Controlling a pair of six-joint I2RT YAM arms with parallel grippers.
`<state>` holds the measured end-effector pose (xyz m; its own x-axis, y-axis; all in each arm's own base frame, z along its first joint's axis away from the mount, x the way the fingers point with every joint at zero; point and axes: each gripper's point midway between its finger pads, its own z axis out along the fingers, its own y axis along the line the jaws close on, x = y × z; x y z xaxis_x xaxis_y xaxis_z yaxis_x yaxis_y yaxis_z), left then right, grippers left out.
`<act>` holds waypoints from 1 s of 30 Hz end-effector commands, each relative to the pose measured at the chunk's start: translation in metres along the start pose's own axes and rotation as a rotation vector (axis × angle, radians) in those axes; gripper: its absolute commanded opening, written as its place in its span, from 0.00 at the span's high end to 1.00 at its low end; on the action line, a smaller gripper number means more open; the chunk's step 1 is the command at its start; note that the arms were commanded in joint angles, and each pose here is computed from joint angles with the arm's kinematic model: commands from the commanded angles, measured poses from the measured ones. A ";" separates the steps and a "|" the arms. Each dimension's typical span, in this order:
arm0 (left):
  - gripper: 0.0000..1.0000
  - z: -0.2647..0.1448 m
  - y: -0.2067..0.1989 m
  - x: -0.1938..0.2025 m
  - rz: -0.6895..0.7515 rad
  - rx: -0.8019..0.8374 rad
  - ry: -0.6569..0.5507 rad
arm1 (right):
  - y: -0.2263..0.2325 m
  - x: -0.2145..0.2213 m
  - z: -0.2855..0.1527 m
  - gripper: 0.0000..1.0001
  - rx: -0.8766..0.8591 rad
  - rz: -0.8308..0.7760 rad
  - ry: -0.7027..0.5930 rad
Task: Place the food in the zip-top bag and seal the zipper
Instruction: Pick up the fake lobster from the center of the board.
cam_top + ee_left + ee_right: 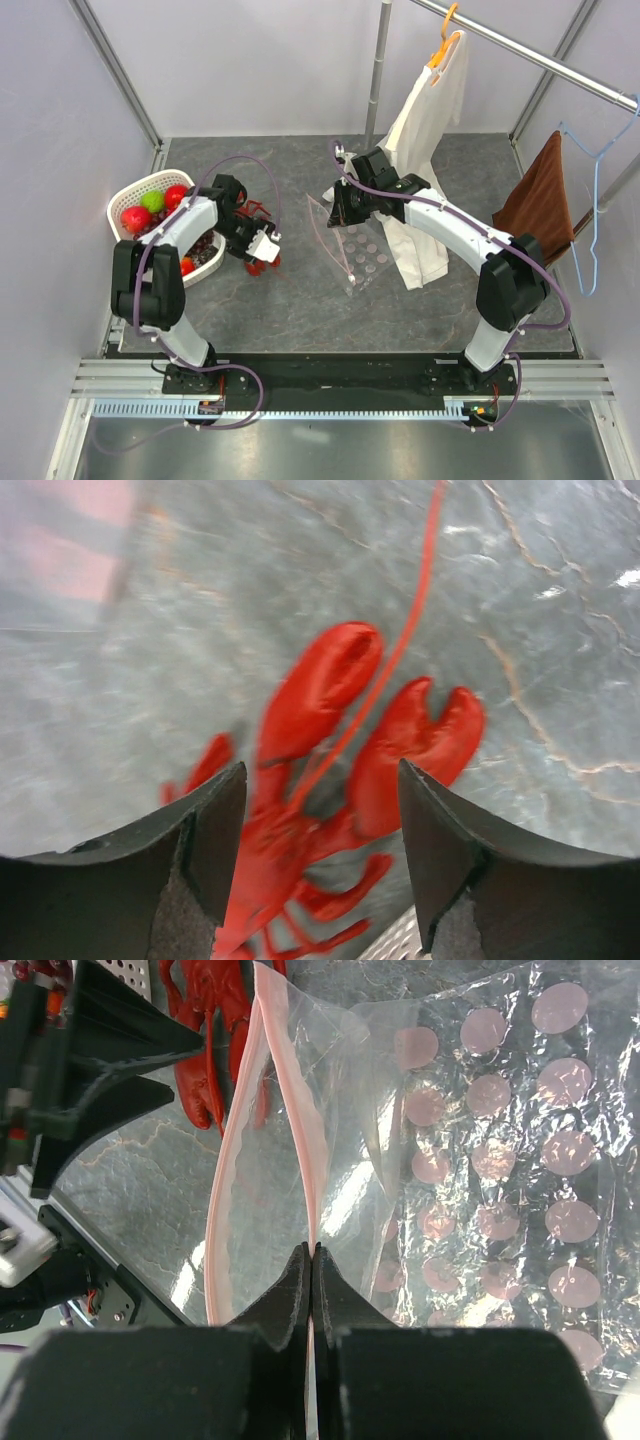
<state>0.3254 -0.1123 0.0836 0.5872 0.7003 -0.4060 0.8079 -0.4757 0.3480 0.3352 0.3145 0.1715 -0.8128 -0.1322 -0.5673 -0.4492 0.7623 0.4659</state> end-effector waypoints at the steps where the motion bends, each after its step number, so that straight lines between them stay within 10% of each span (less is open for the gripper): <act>1: 0.31 0.006 0.020 0.007 0.478 0.064 0.010 | 0.010 -0.016 -0.014 1.00 -0.034 -0.011 -0.059; 24: 0.34 0.060 0.028 0.046 0.438 0.145 0.093 | -0.004 -0.014 -0.013 1.00 -0.024 0.018 -0.052; 30: 0.55 0.068 0.013 0.050 0.444 0.212 0.116 | -0.006 -0.016 -0.012 1.00 -0.027 0.026 -0.052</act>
<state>0.3644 -0.1145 0.0220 0.6137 0.7347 -0.2890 0.7893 -0.5625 0.2462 0.3421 0.3022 0.1674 -0.8271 -0.1088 -0.5514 -0.4212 0.7695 0.4801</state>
